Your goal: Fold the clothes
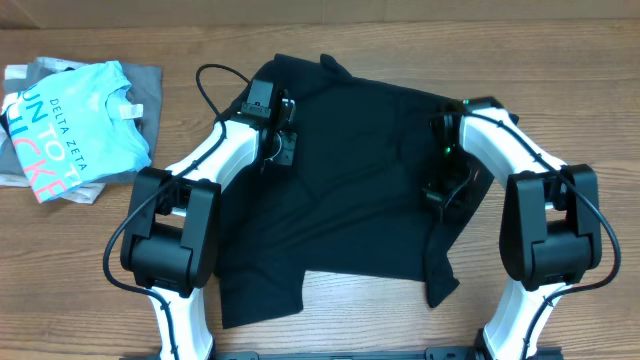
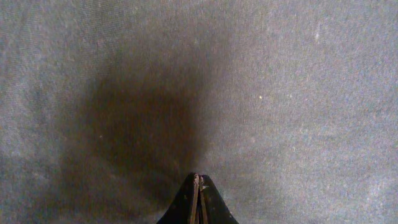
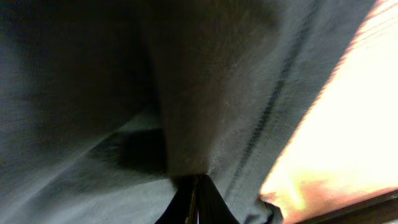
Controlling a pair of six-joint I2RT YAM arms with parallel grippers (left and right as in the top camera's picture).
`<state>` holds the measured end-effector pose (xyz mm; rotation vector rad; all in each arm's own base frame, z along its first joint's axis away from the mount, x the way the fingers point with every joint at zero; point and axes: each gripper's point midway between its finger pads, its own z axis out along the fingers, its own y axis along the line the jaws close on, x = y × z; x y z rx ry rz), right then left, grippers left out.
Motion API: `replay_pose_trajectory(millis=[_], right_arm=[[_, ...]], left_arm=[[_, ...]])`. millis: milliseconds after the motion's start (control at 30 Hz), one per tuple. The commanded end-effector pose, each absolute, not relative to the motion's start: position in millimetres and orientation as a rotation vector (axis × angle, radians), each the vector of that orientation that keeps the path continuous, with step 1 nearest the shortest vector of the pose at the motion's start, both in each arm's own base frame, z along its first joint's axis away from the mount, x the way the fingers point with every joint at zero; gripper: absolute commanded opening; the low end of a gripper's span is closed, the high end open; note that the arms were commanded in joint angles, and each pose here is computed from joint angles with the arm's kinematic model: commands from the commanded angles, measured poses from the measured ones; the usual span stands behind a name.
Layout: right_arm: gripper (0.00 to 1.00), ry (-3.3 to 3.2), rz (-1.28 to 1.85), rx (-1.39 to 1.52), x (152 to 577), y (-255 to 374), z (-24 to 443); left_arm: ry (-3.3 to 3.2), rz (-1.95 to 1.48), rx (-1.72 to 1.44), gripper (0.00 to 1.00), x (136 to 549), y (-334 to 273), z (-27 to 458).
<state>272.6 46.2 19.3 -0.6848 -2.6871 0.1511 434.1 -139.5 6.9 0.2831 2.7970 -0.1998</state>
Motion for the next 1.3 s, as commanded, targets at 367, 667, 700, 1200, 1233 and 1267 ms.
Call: replay_pose_trajectory(millis=[367, 667, 700, 1200, 1233, 1267], right_arm=[[0.04, -2.588, 0.096, -0.879, 245.0, 12.8, -10.0], [0.04, -2.572, 0.149, -1.03, 246.1, -41.1, -14.7], [0.04, -2.591, 0.137, -1.023, 249.6, -43.9, -16.1], [0.11, -2.853, -0.076, -1.055, 321.6, -44.3, -23.4], [0.1, -2.866, -0.081, -1.059, 326.8, -45.2, -20.6], [0.1, -2.877, -0.085, -1.063, 331.2, -45.8, -18.1]], left_arm=[[2.877, -0.032, 0.07, 0.06, 432.2, -96.9, -11.7], [2.907, -0.008, -0.113, 0.09, 432.2, -50.7, -13.6], [2.909, -0.007, -0.125, 0.09, 432.0, -47.3, -13.8], [2.928, 0.173, -0.481, 0.04, 414.8, 12.4, -15.8], [2.931, 0.18, -0.518, 0.04, 412.3, 18.9, -16.1], [2.929, 0.192, -0.562, 0.04, 410.0, 26.0, -16.2]])
